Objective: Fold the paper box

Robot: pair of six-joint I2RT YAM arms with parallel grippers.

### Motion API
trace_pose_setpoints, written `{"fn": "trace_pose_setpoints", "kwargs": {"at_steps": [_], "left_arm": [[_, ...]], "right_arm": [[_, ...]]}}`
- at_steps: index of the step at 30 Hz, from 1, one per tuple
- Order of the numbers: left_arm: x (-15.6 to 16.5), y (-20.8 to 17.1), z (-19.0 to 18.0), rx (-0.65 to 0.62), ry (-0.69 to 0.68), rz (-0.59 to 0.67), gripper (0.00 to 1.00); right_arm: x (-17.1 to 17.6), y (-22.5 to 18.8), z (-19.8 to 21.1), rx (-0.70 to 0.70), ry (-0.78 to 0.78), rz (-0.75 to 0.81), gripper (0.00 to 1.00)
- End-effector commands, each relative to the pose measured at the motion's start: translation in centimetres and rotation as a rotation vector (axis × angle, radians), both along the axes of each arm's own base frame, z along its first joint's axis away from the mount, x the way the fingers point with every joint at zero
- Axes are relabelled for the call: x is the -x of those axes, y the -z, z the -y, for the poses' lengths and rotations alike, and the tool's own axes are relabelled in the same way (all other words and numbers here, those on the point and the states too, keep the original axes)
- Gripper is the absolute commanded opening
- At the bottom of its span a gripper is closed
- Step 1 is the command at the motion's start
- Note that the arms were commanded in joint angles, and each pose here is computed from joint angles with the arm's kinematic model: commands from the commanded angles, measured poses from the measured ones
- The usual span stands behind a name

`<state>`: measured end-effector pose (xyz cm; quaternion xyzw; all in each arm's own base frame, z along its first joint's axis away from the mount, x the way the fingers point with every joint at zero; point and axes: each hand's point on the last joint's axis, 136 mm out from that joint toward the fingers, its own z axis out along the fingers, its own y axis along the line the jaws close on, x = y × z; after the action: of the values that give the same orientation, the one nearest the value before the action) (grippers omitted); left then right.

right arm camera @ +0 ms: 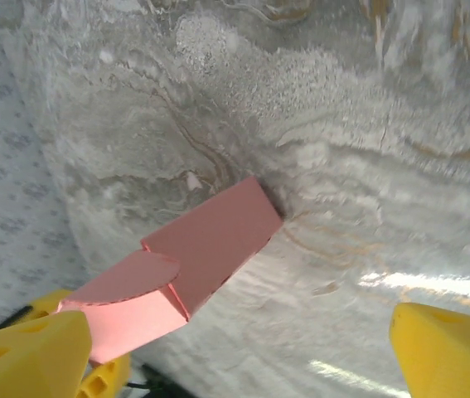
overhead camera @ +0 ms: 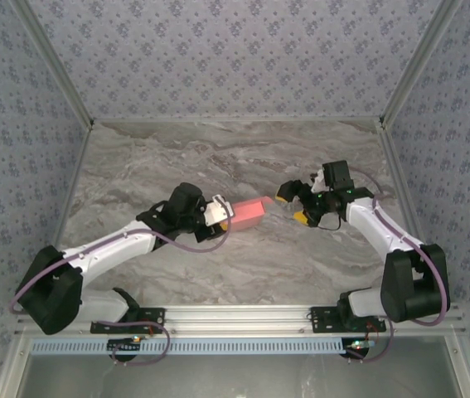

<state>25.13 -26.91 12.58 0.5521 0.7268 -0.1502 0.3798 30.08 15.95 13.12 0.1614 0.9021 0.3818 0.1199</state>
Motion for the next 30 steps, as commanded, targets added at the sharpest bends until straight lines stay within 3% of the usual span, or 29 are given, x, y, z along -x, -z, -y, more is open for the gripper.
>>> {"fn": "trace_pose_setpoints", "kwargs": {"at_steps": [1,6,10,17,21,30], "left_arm": [[1.1,1.2,0.5,0.027,0.068,-0.114,0.45],[2.1,2.5,0.9,0.028,0.148,-0.131,0.45],[2.6,2.5,1.1,0.027,0.205,-0.113,0.48],[1.6,3.0,1.5,0.018,0.218,-0.103,0.49],[1.0,3.1,1.7,0.02,0.207,-0.094,0.49],[0.4,3.4,2.1,0.027,0.199,-0.096,0.5]], "right_arm": [[-0.7,-2.3,0.2,0.141,-0.142,0.251,0.92],[-0.6,-4.6,-1.9,0.238,-0.277,0.487,0.88],[0.1,-3.6,-3.2,0.343,-0.418,0.557,0.87],[0.5,-2.0,-4.5,0.401,-0.48,0.497,0.77],[0.8,-2.3,-5.4,0.368,-0.483,0.469,0.59],[1.3,-2.2,-6.0,0.383,-0.447,0.402,0.41]]}}
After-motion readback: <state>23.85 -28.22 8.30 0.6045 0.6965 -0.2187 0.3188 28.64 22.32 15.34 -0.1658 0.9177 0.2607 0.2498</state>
